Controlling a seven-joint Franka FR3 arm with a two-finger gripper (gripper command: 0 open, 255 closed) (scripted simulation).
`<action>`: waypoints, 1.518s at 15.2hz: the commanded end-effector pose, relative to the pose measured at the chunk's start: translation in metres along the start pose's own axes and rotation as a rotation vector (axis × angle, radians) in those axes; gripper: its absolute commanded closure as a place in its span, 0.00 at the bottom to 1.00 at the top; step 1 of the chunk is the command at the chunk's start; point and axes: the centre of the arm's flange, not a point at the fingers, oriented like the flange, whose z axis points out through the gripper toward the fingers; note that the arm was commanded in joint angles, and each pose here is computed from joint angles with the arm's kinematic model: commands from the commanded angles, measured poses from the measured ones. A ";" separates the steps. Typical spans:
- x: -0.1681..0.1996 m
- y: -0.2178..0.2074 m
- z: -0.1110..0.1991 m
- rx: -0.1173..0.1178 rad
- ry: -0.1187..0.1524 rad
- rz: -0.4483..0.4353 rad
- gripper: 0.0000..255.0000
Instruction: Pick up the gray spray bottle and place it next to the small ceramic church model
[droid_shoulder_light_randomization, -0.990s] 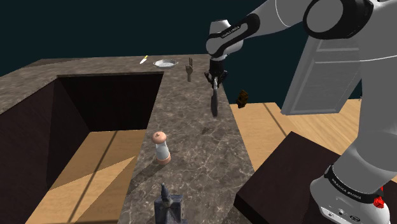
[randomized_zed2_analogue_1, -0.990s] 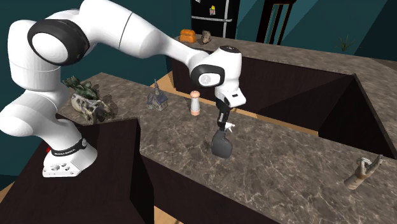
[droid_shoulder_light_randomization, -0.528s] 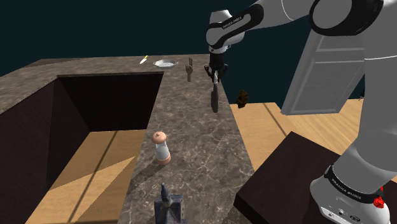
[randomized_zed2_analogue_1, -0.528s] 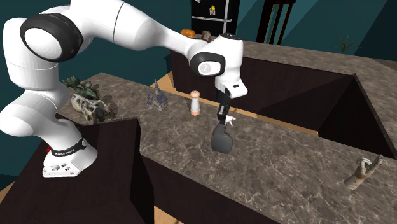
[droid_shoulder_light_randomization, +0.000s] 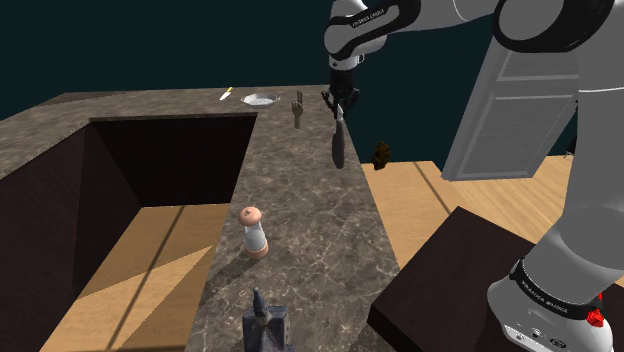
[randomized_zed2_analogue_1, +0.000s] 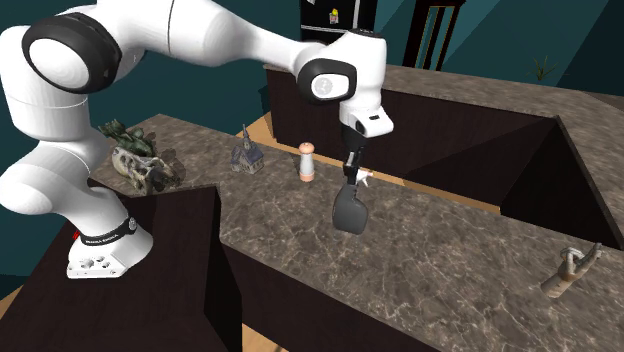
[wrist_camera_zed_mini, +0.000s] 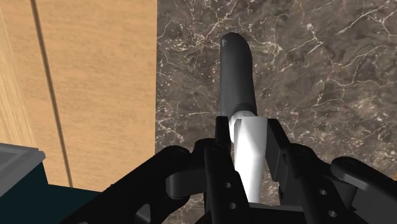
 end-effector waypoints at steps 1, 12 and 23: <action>0.000 0.000 -0.011 0.000 0.000 0.000 1.00; 0.002 0.001 -0.069 0.000 0.000 0.000 1.00; 0.004 0.001 -0.127 0.000 0.000 0.000 1.00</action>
